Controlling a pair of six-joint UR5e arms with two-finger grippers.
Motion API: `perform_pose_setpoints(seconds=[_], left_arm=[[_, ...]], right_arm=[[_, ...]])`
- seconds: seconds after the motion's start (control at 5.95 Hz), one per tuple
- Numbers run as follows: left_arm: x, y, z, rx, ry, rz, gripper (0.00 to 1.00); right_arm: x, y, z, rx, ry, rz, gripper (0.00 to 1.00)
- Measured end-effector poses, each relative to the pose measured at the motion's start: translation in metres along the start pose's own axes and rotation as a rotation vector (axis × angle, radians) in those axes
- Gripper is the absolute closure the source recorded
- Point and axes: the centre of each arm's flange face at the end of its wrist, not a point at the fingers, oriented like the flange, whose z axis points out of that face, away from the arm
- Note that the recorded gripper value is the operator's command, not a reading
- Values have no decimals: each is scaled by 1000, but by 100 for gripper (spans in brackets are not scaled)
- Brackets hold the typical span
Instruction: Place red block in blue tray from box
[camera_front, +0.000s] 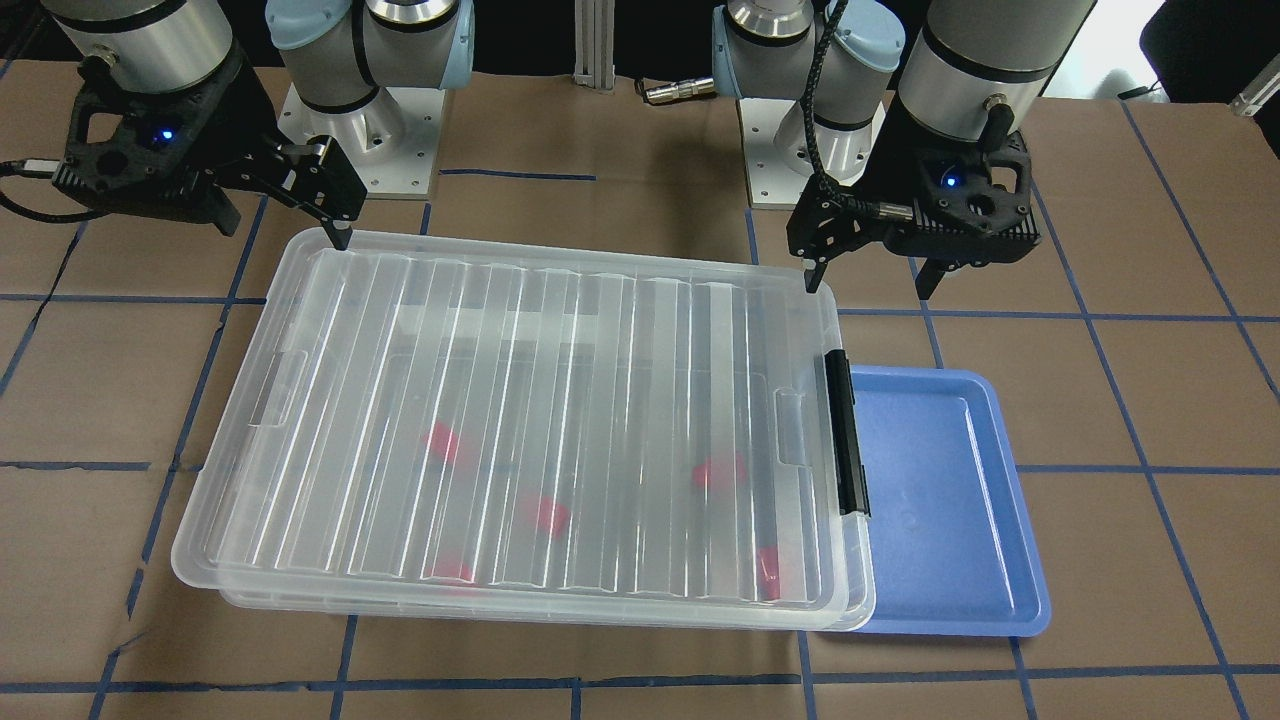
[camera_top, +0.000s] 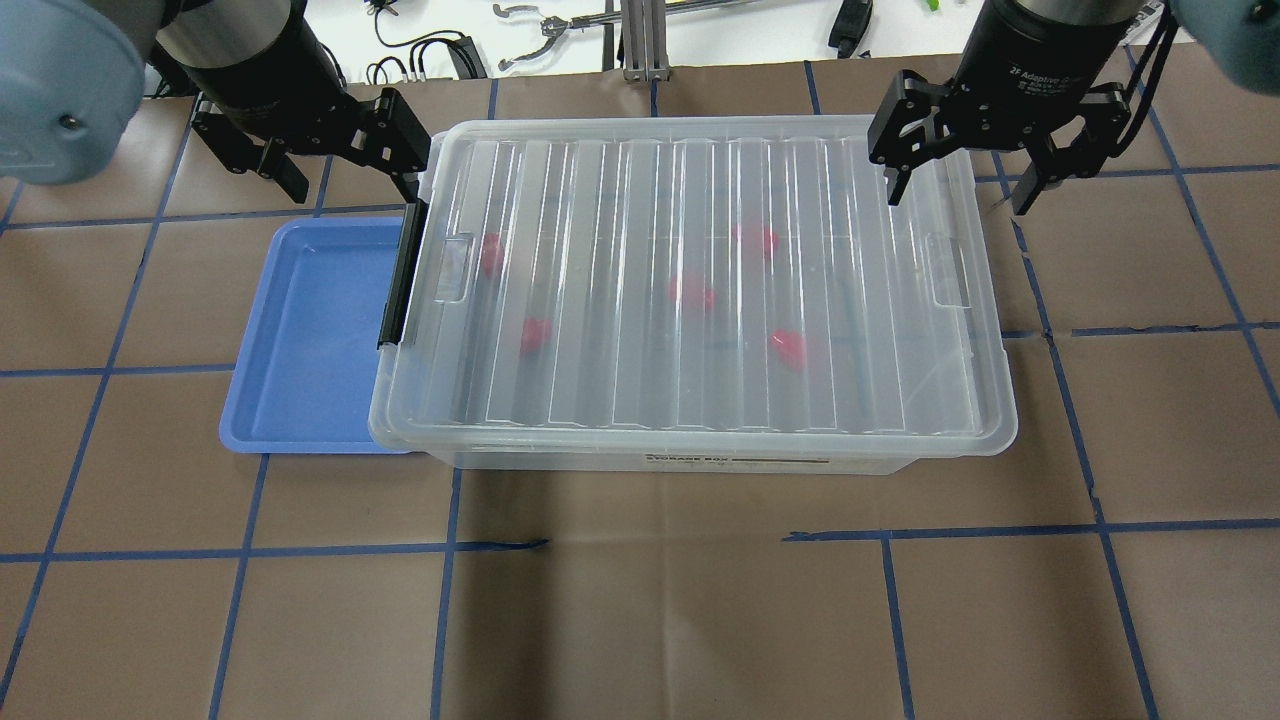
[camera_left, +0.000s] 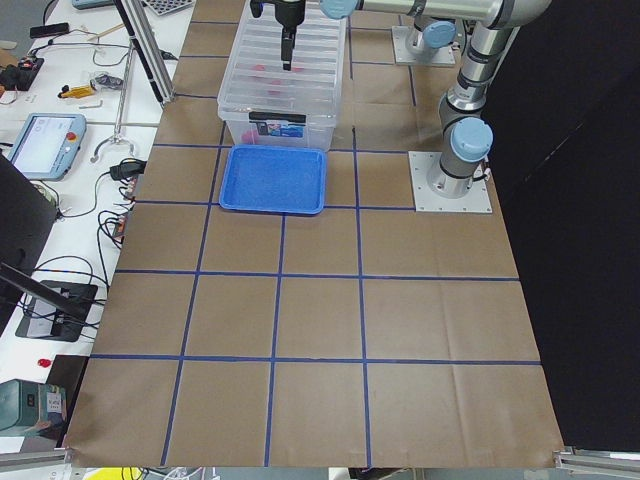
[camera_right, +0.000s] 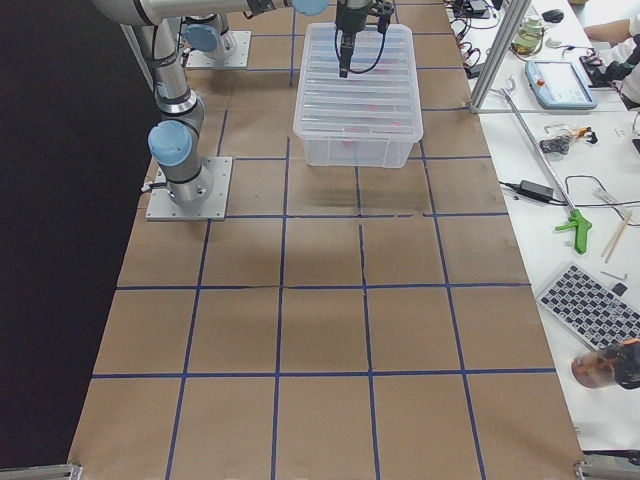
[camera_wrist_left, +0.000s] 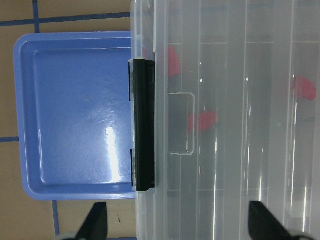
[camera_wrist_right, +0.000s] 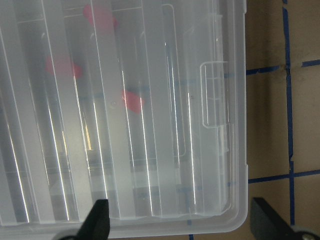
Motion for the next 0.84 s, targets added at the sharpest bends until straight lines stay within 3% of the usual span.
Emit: perform_pose_setpoints(seconds=[0.84], left_arm=[[-1, 0, -2, 4, 0, -1, 2]], right_arm=[[0, 0, 0, 0, 4, -2, 0]])
